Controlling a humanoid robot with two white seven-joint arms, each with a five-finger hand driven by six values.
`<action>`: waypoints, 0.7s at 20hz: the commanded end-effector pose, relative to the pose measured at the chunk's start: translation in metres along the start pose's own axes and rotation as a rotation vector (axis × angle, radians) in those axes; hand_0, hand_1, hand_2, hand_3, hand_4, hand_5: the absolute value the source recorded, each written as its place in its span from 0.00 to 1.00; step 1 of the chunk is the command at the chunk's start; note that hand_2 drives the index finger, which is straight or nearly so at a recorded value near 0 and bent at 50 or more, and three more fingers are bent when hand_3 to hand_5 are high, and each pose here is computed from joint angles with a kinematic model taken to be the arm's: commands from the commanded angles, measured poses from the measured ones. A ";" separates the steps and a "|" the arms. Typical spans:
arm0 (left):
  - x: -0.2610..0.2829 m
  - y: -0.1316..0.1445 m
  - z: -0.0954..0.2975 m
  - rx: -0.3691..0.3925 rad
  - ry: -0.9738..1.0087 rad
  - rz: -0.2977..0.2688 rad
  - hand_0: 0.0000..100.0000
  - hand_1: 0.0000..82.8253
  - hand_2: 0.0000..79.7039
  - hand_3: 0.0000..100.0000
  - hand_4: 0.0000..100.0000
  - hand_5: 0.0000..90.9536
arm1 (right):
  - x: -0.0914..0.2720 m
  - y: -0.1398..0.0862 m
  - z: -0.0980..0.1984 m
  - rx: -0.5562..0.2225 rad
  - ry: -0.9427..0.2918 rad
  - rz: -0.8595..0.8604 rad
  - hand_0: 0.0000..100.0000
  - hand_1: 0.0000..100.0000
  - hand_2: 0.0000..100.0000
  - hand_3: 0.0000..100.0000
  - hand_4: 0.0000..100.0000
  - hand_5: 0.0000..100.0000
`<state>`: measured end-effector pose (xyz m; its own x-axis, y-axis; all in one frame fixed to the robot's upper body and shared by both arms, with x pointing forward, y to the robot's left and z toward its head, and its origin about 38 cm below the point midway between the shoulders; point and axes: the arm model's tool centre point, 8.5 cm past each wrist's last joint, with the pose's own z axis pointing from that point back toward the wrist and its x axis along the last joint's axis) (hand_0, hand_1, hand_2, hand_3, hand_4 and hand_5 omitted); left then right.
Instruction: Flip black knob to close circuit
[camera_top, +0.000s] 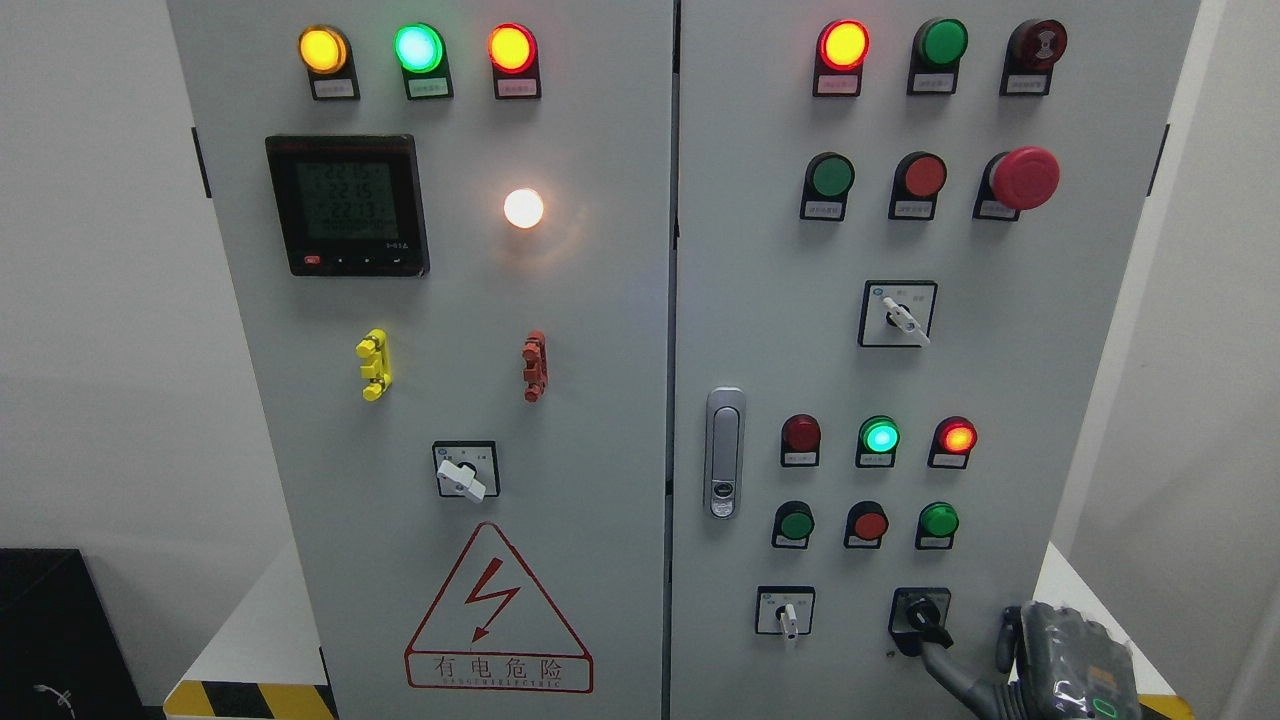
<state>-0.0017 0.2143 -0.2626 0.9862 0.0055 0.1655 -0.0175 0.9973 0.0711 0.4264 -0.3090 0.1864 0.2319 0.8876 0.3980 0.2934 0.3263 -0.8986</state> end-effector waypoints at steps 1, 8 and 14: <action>-0.007 -0.001 0.002 -0.009 0.018 -0.042 0.00 0.00 0.00 0.00 0.00 0.00 | -0.007 -0.007 -0.002 -0.020 0.008 0.001 0.00 0.28 0.76 0.92 0.74 0.73; -0.007 -0.001 0.002 -0.009 0.018 -0.042 0.00 0.00 0.00 0.00 0.00 0.00 | -0.004 -0.006 -0.002 -0.018 -0.004 -0.015 0.00 0.28 0.76 0.92 0.74 0.73; -0.007 -0.001 0.002 -0.009 0.020 -0.042 0.00 0.00 0.00 0.00 0.00 0.00 | 0.000 -0.008 -0.003 -0.023 -0.016 -0.019 0.00 0.27 0.76 0.92 0.74 0.73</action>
<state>-0.0017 0.2143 -0.2626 0.9862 0.0055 0.1655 -0.0175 0.9973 0.0711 0.4261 -0.3126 0.1890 0.2199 0.8853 0.4098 0.3023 0.3375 -0.8914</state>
